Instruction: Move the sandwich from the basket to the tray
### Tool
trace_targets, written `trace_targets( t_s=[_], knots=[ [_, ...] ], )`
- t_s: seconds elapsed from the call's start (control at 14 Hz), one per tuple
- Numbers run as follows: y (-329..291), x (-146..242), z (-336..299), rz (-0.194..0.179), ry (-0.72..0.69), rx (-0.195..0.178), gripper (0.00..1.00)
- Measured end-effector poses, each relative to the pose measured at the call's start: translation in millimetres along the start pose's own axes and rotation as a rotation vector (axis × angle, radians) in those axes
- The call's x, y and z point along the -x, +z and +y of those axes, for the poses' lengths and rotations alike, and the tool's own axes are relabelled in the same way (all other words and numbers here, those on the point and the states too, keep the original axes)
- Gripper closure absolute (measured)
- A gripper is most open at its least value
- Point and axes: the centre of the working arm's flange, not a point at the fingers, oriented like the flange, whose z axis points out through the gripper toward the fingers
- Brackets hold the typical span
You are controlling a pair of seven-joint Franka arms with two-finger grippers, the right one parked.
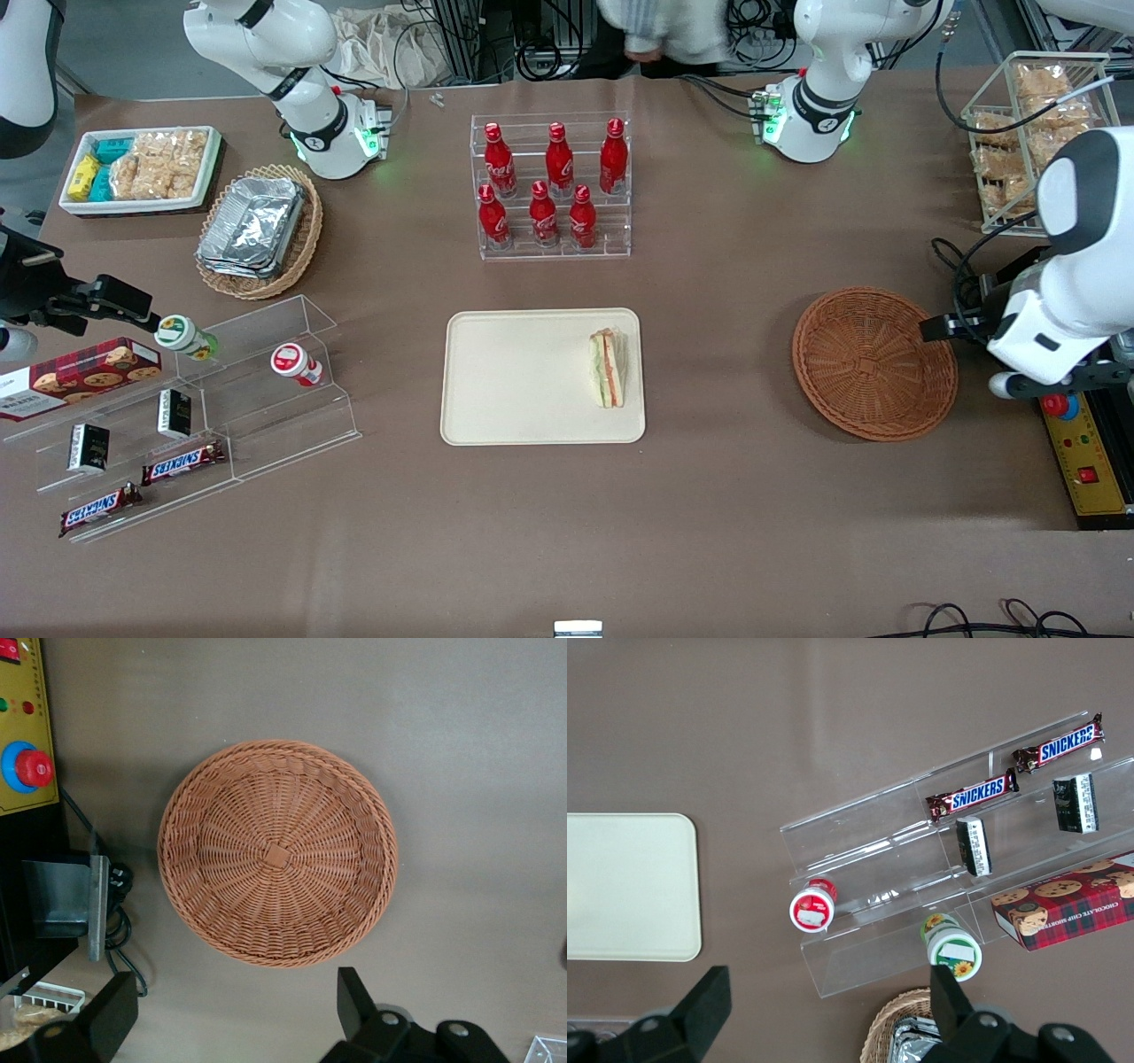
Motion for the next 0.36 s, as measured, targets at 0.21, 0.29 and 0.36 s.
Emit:
trace_targets(
  t_s=[0.21, 0.29, 0.36],
  knots=[
    [-3.1, 0.3, 0.3, 0.009, 0.002, 0.008, 0.0],
    [-4.0, 0.1, 1.3, 0.013, 0.003, 0.01, 0.0],
    [-5.0, -0.1, 2.0, 0.016, 0.004, 0.011, 0.0]
  ],
)
